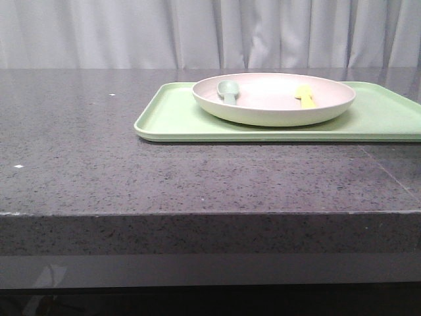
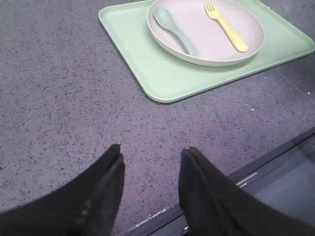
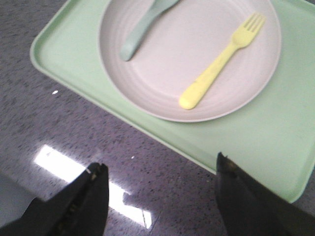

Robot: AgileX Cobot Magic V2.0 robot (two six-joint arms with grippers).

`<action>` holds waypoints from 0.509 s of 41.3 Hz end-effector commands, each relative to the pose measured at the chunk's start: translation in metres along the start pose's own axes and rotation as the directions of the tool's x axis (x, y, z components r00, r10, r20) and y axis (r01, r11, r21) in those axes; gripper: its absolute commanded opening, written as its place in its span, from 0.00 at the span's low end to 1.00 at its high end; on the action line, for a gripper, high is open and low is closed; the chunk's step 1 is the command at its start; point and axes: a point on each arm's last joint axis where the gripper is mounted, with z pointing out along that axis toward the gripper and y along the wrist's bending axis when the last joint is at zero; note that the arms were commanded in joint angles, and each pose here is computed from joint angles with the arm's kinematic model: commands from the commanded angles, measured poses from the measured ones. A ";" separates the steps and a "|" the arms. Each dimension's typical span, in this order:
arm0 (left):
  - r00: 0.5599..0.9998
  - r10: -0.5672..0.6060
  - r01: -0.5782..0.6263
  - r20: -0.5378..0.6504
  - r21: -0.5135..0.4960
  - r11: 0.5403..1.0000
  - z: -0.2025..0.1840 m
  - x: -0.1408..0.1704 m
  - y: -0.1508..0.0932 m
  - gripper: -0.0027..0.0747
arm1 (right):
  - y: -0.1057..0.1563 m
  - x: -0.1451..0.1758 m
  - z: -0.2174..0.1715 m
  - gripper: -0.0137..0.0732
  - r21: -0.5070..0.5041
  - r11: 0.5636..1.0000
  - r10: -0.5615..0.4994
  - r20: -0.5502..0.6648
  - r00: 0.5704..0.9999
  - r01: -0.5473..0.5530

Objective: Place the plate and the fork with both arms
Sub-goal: 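Open the left gripper and withdraw it from the plate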

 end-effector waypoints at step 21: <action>0.995 -0.012 0.012 0.096 0.000 1.000 -0.005 -0.013 -0.001 0.40 | -0.018 -0.052 0.075 0.72 0.083 0.985 0.152 -0.018 0.988 -0.150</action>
